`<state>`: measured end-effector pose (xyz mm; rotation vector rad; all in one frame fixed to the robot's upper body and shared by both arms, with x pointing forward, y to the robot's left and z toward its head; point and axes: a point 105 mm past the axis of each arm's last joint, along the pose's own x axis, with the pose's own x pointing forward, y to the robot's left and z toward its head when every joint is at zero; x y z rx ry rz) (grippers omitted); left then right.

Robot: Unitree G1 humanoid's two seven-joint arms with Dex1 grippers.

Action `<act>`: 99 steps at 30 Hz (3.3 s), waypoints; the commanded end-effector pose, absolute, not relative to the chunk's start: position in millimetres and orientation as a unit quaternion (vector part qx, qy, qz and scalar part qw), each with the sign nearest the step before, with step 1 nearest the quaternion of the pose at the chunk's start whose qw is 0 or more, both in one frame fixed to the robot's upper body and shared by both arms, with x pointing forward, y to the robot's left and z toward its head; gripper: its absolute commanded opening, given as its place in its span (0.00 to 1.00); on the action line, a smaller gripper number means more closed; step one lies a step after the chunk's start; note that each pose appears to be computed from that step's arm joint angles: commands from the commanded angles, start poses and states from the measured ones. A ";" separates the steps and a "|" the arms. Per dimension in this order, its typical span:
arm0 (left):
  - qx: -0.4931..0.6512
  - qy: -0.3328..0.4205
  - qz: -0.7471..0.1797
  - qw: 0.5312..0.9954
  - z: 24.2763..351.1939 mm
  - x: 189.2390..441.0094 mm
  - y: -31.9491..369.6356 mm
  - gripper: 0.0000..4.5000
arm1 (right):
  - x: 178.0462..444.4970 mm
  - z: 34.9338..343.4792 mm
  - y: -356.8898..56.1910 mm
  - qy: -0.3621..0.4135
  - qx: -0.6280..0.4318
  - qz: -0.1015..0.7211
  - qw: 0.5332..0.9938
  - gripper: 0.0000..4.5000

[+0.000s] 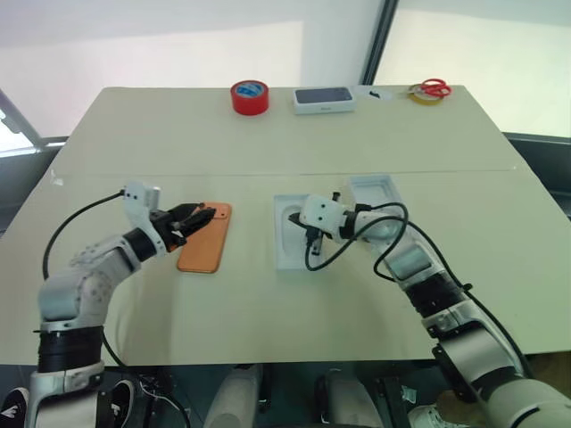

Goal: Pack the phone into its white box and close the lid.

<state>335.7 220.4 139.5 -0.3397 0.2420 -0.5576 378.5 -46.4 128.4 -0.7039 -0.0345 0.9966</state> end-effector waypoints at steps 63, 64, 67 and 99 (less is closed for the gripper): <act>-0.343 0.330 -0.325 0.817 96.8 316.4 214.5 0.01 | 355.7 105.6 64.9 0.011 -0.428 0.541 0.723 0.00; -0.351 0.328 -0.322 0.816 97.1 316.9 216.3 0.01 | 355.8 105.7 64.6 0.010 -0.428 0.541 0.724 0.00; -0.377 0.309 -0.315 0.814 101.2 319.6 222.1 0.01 | 354.2 116.5 65.5 -0.006 -0.405 0.545 0.734 0.00; -0.434 0.188 -0.376 0.797 139.6 316.4 198.1 0.00 | 300.7 104.3 -67.9 0.027 -0.349 0.632 0.692 0.64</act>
